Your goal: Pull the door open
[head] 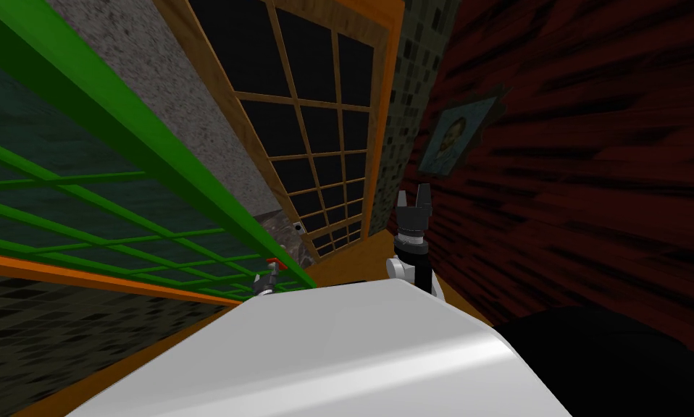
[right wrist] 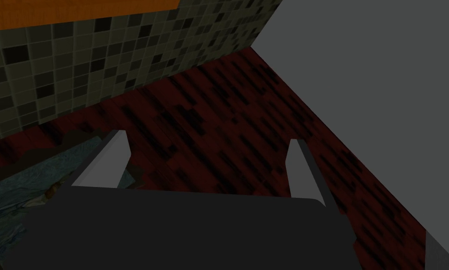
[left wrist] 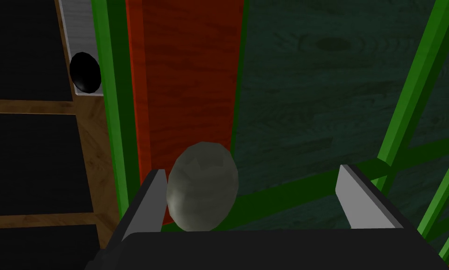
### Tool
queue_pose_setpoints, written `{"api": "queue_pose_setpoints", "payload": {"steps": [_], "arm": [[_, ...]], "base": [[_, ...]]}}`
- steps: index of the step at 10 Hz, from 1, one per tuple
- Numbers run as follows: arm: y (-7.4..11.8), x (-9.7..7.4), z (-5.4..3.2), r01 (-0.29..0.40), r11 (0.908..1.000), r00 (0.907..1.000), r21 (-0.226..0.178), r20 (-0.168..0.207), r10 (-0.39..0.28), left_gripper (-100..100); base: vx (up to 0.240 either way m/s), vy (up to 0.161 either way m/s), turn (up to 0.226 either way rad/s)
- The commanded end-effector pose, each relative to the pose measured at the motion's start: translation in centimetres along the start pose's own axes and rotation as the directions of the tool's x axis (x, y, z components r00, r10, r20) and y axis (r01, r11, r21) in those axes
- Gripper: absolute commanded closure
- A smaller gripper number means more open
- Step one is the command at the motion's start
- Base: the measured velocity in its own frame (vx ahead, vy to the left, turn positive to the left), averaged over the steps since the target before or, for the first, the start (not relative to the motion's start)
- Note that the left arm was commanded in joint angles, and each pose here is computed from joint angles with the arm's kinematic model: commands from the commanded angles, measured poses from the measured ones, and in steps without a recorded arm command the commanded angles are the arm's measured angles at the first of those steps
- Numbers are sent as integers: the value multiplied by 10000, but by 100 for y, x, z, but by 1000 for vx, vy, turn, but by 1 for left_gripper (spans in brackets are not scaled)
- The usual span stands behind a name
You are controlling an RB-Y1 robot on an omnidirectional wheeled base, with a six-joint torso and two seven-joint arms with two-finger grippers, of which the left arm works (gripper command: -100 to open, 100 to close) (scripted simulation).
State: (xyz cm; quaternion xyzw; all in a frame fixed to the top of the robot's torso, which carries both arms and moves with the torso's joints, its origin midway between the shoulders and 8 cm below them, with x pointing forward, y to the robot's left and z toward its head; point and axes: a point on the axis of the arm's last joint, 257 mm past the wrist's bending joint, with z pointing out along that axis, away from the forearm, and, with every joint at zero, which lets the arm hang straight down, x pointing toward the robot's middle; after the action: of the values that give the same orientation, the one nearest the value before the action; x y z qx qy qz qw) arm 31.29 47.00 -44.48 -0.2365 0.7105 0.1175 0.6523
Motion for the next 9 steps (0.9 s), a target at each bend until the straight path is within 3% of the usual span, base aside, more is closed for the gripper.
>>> {"api": "queue_pose_setpoints", "payload": {"steps": [1, 9], "arm": [[288, 80, -61, -181, 9988, 9994, -450, -319, 167, 100], [387, 102, -111, 190, 9980, 9991, -611, -374, -213, 100]], "base": [[-5, -7, -10], [-21, -2, 1]]}}
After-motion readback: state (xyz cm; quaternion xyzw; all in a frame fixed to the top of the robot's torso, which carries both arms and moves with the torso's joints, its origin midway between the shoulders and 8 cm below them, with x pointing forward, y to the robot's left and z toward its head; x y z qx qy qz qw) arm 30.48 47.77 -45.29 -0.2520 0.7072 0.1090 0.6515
